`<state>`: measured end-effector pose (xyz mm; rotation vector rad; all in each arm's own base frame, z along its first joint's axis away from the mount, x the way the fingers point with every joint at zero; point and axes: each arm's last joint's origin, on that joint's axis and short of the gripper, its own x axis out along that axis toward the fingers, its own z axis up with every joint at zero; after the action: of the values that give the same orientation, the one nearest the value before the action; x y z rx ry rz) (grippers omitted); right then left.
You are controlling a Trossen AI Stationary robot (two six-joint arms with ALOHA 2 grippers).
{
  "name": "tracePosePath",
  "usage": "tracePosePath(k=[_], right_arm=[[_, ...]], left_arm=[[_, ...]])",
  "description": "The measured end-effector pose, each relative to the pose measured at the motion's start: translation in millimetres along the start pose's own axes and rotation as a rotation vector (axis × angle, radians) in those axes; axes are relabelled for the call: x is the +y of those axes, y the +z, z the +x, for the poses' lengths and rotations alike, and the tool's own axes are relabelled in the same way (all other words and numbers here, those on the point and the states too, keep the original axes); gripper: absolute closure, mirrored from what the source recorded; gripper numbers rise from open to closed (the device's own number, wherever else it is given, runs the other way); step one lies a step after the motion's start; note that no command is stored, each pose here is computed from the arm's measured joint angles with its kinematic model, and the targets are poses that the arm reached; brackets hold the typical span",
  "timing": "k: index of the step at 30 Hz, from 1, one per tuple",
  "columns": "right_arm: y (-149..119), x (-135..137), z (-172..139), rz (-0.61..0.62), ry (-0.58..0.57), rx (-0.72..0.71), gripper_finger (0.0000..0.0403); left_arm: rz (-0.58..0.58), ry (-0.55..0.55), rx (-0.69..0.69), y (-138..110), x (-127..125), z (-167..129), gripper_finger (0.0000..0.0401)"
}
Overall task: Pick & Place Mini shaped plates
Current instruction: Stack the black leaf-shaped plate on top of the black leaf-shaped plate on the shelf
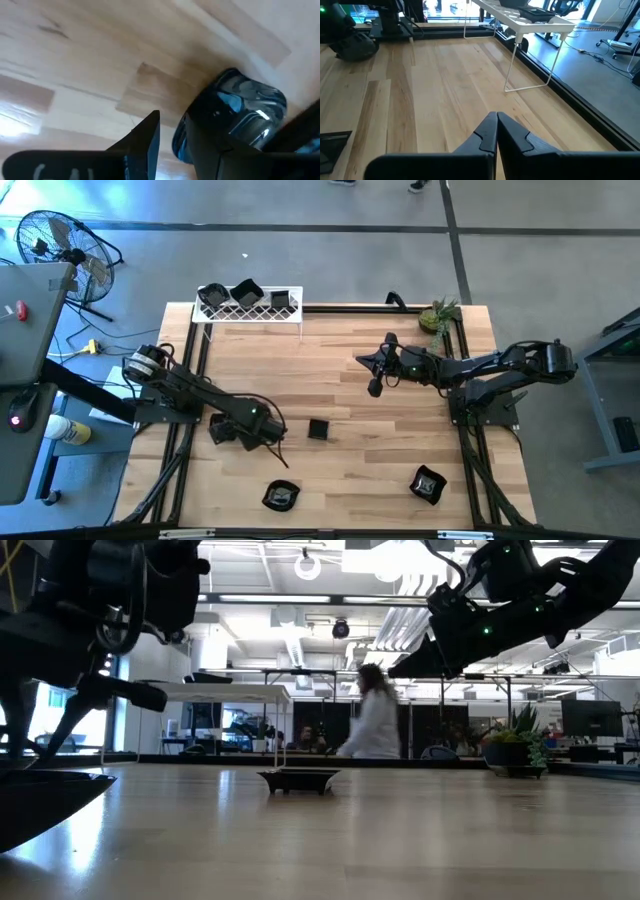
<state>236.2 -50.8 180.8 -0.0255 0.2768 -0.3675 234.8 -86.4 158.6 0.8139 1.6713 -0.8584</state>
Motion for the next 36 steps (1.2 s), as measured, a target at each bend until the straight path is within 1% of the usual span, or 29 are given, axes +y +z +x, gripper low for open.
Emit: tracePosePath(k=[7,12,15,19,20,22,29,33,36], right_arm=[[0,0,0,0.000,0.000,0.000,0.0396],[0,0,0,0.000,0.000,0.000,0.0401],[0,0,0,0.000,0.000,0.000,0.0400],[0,0,0,0.000,0.000,0.000,0.0396],[0,0,0,0.000,0.000,0.000,0.0396],[0,0,0,0.000,0.000,0.000,0.0398],[0,0,0,0.001,-0.013,0.000,0.0399],[0,0,0,0.000,-0.012,0.000,0.0397],[0,0,0,0.002,-0.012,0.000,0.0400]], left_arm=[[-0.008,0.004,-0.015,1,1,0,0.0309],[-0.011,-0.035,0.001,-2,-3,5,0.0313],[-0.012,-0.049,0.015,-4,-4,7,0.0332],[-0.012,-0.052,0.012,-4,-4,6,0.0374],[-0.013,-0.050,0.010,-3,-4,4,0.0386],[-0.026,-0.038,-0.004,-1,-2,-2,0.0396],[-0.109,0.035,-0.046,7,7,-26,0.0399],[-0.198,0.066,-0.076,5,17,-42,0.0400],[-0.237,0.073,-0.077,-2,25,-55,0.0400]])
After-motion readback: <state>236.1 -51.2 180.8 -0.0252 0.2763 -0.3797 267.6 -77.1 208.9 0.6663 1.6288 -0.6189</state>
